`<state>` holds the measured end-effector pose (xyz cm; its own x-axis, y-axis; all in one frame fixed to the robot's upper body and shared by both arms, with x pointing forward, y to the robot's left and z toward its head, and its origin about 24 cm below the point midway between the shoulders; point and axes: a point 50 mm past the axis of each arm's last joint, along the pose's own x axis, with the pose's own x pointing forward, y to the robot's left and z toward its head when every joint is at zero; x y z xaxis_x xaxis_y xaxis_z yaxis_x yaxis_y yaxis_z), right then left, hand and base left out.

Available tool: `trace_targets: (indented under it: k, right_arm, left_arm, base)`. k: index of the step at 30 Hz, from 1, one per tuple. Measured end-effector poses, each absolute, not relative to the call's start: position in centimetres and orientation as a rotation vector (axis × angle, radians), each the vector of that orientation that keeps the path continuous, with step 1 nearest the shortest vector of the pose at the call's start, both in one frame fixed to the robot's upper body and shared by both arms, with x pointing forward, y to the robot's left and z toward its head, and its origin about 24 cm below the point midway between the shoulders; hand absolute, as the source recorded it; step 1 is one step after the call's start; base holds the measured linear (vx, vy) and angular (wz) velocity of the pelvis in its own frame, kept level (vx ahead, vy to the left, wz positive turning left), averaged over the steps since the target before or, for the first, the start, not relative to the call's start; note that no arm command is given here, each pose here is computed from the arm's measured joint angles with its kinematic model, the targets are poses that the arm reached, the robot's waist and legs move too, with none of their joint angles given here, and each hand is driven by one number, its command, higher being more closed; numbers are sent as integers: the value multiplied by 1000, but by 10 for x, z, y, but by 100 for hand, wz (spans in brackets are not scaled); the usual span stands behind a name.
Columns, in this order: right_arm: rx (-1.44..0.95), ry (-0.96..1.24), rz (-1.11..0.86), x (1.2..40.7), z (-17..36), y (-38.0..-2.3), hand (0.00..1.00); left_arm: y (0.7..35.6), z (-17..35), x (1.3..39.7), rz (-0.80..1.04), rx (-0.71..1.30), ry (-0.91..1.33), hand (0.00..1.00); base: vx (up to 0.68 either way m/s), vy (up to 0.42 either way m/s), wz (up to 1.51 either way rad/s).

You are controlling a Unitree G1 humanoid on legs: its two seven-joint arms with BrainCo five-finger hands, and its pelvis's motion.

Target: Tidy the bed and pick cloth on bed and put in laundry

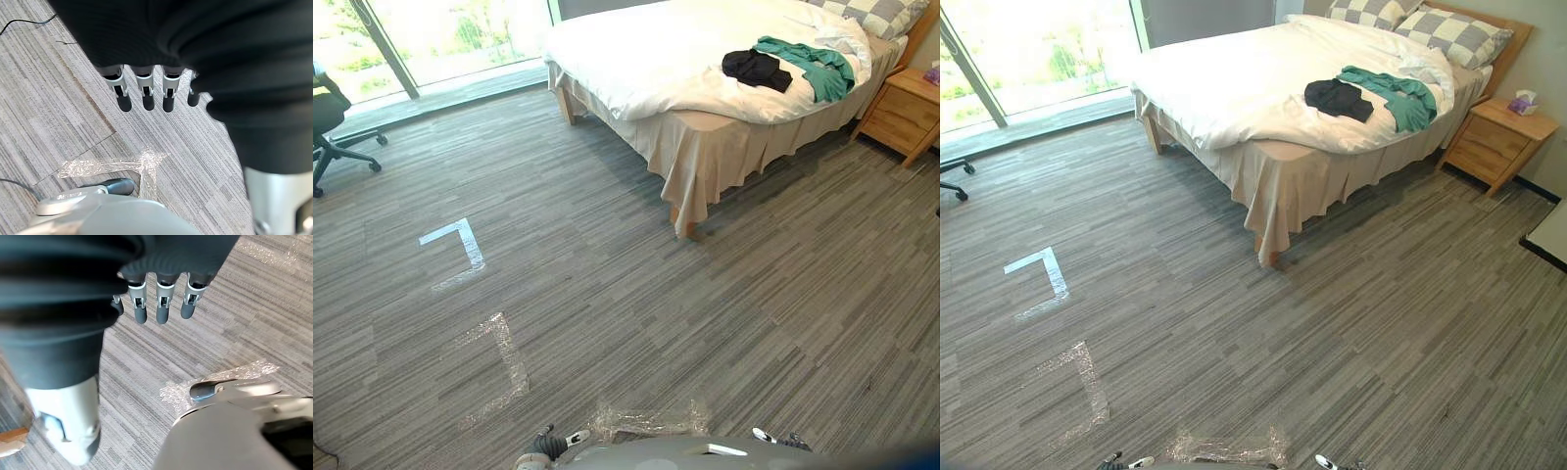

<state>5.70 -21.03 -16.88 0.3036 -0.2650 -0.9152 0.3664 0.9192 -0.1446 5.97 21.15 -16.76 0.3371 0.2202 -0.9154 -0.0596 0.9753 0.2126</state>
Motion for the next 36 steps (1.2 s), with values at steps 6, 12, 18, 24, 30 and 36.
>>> trace_targets:
  k: [6, 12, 18, 24, 30, 36]
  right_arm:
    - [108, 1168, -423, 63, -168, -209, 0]
    - [106, 1169, -420, 62, -168, -209, 0]
    - [98, 1170, -407, 62, -168, -208, 0]
    - [101, 1169, -400, 63, -168, -205, 0]
    - [103, 1167, -398, 64, -168, -205, 0]
    - [107, 1163, -394, 65, -168, -204, 0]
  left_arm:
    - [211, -167, 63, 176, 156, 1203, 0]
    - [211, -167, 63, 173, 158, 1195, 0]
    - [212, -167, 65, 147, 180, 1192, 0]
    - [214, -166, 65, 147, 189, 1192, 0]
    - [215, -165, 68, 145, 197, 1184, 0]
    - [215, -165, 71, 125, 225, 1177, 0]
  base:
    - [-43, -25, 0]
    - [-79, -36, -1]
    - [-23, -21, 1]
    - [7, -26, 0]
    - [-22, -20, -1]
    - [-31, -27, -4]
